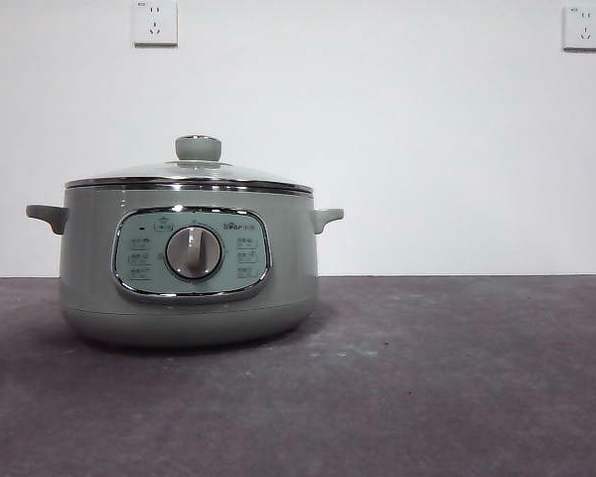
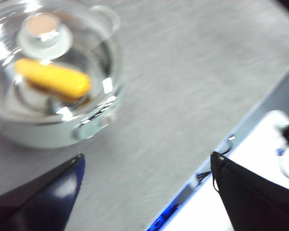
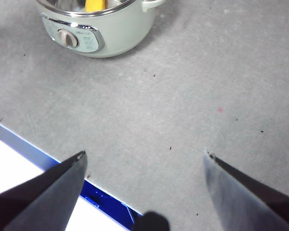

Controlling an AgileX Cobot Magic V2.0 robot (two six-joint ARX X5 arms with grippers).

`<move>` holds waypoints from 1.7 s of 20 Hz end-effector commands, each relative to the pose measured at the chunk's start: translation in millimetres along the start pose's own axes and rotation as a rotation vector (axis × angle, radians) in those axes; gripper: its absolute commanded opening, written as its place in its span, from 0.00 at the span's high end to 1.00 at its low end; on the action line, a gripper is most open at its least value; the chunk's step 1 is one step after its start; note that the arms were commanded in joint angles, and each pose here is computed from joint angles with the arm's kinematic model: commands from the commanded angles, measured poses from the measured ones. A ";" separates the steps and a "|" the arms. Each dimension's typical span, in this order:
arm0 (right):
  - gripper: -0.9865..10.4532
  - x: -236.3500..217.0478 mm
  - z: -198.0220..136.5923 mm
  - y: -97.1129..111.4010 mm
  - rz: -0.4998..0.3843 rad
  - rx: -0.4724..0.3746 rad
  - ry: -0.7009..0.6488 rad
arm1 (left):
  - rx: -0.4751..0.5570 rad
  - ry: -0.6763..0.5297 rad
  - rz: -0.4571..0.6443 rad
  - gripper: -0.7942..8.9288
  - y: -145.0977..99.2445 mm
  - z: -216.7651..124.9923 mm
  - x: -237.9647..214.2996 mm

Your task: Pick up the corn,open the lid,put the corn in the pot,close the lid

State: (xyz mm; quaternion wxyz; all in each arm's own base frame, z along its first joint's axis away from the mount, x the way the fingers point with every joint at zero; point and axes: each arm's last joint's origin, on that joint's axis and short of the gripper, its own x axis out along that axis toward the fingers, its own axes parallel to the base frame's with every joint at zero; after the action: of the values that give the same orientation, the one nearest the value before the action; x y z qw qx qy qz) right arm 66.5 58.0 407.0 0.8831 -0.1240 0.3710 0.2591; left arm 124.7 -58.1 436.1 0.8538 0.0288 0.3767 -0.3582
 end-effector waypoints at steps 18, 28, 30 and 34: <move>0.91 11.5 2.4 5.8 0.123 -0.077 0.084 | 0.017 -0.026 -0.073 0.92 -5.0 -2.2 -5.4; 0.91 14.8 4.6 3.2 0.008 -0.075 0.086 | 0.015 -0.021 -0.073 0.92 -4.1 -1.1 -3.7; 0.91 15.2 4.9 2.4 -0.024 -0.077 0.085 | 0.014 -0.022 -0.072 0.92 -4.2 -1.2 -4.0; 0.91 15.2 5.1 1.6 -0.052 -0.077 0.082 | 0.014 -0.021 -0.073 0.92 -4.2 -1.1 -3.8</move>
State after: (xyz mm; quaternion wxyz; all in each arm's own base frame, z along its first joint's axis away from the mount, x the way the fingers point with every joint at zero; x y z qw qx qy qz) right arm 78.7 68.0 403.2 0.8747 -0.1697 0.3799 0.2486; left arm 119.9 -58.4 438.0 0.8441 0.0140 0.3700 -0.3879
